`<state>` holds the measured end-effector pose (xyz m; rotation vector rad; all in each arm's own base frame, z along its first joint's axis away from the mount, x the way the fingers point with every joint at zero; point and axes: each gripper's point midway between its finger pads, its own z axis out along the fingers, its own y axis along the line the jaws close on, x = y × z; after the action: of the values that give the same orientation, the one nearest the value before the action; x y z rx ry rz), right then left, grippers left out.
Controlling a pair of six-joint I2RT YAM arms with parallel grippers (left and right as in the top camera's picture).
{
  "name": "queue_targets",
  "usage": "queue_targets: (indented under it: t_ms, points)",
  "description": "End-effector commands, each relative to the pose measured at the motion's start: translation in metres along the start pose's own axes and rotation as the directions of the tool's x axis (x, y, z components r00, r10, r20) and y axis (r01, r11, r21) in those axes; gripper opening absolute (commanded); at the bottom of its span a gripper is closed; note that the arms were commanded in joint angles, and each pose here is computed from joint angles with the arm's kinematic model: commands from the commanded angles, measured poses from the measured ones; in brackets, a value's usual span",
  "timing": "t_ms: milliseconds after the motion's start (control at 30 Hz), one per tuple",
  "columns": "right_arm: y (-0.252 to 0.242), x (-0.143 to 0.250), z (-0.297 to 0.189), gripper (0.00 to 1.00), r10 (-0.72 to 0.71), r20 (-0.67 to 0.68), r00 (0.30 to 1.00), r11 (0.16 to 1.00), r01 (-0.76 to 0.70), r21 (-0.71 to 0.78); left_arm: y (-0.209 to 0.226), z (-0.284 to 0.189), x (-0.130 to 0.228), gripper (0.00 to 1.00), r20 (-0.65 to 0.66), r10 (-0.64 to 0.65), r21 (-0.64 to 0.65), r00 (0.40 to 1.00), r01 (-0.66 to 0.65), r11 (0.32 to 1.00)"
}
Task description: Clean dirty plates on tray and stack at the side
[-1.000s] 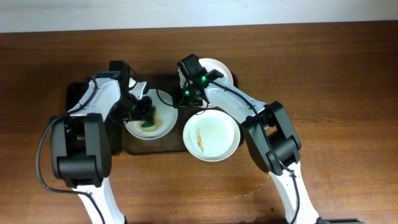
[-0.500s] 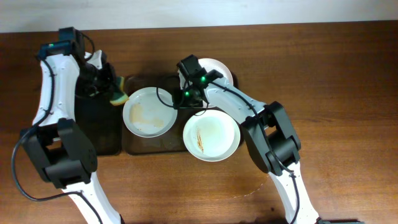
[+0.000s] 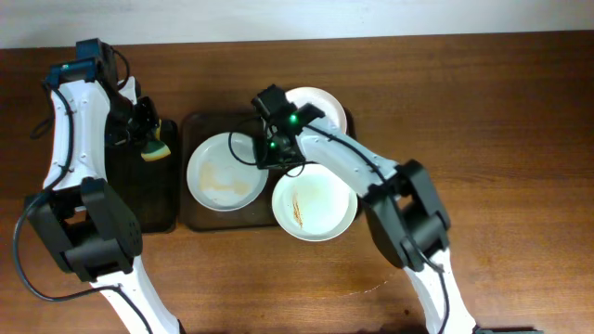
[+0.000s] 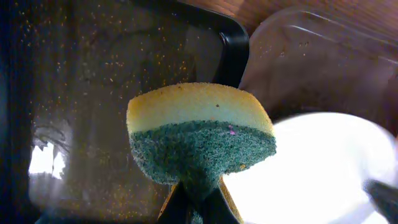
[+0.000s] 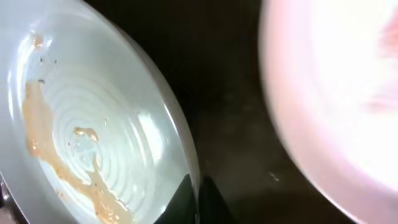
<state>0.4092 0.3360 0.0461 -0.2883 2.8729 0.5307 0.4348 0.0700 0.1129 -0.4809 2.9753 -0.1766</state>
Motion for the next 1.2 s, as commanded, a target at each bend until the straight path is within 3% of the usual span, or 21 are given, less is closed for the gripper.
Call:
queue_targets:
  t_ms: [0, 133, 233, 367, 567, 767, 867, 1067, 1167]
  points:
    - [0.006, -0.047, -0.101, 0.04, -0.117, 0.265, 0.957, 0.985, 0.079, 0.150, 0.001, -0.004, -0.009, 0.01, 0.036, 0.018, -0.004, 0.999, -0.018, 1.000]
    - [-0.002, -0.055, -0.140, 0.04, -0.264, 0.360, 0.895, 0.904, 0.099, 0.416, 0.000, -0.005, -0.015, 0.01, 0.061, 0.021, -0.002, 0.998, -0.021, 1.000]
    - [-0.002, -0.053, -0.161, 0.04, -0.391, 0.381, 0.838, 0.765, 0.066, 0.640, 0.000, -0.005, -0.018, 0.01, 0.073, 0.022, -0.001, 0.997, -0.022, 1.000]
    - [0.017, -0.047, -0.188, 0.04, -0.491, 0.423, 0.761, 0.638, -0.015, 0.769, -0.001, -0.005, -0.021, 0.01, 0.083, 0.023, 0.000, 0.996, -0.024, 1.000]
    - [0.030, -0.047, -0.211, 0.05, -0.535, 0.480, 0.695, 0.575, -0.117, 0.810, -0.001, -0.005, -0.021, 0.01, 0.083, 0.023, 0.000, 0.996, -0.024, 1.000]
    - [0.049, -0.047, -0.217, 0.04, -0.597, 0.457, 0.659, 0.542, -0.088, 0.835, -0.001, -0.005, -0.020, 0.01, 0.082, 0.023, 0.001, 0.996, -0.024, 1.000]
    - [0.047, -0.045, -0.229, 0.04, -0.607, 0.467, 0.643, 0.503, -0.143, 0.852, -0.001, -0.005, -0.020, 0.01, 0.082, 0.023, 0.001, 0.996, -0.023, 1.000]
    - [0.049, -0.045, -0.226, 0.04, -0.605, 0.465, 0.646, 0.517, -0.125, 0.847, -0.001, -0.005, -0.020, 0.01, 0.082, 0.023, 0.001, 0.996, -0.024, 1.000]
    - [0.060, -0.044, -0.202, 0.04, -0.582, 0.461, 0.669, 0.607, -0.019, 0.794, -0.001, -0.005, -0.020, 0.01, 0.082, 0.023, 0.001, 0.996, -0.024, 1.000]
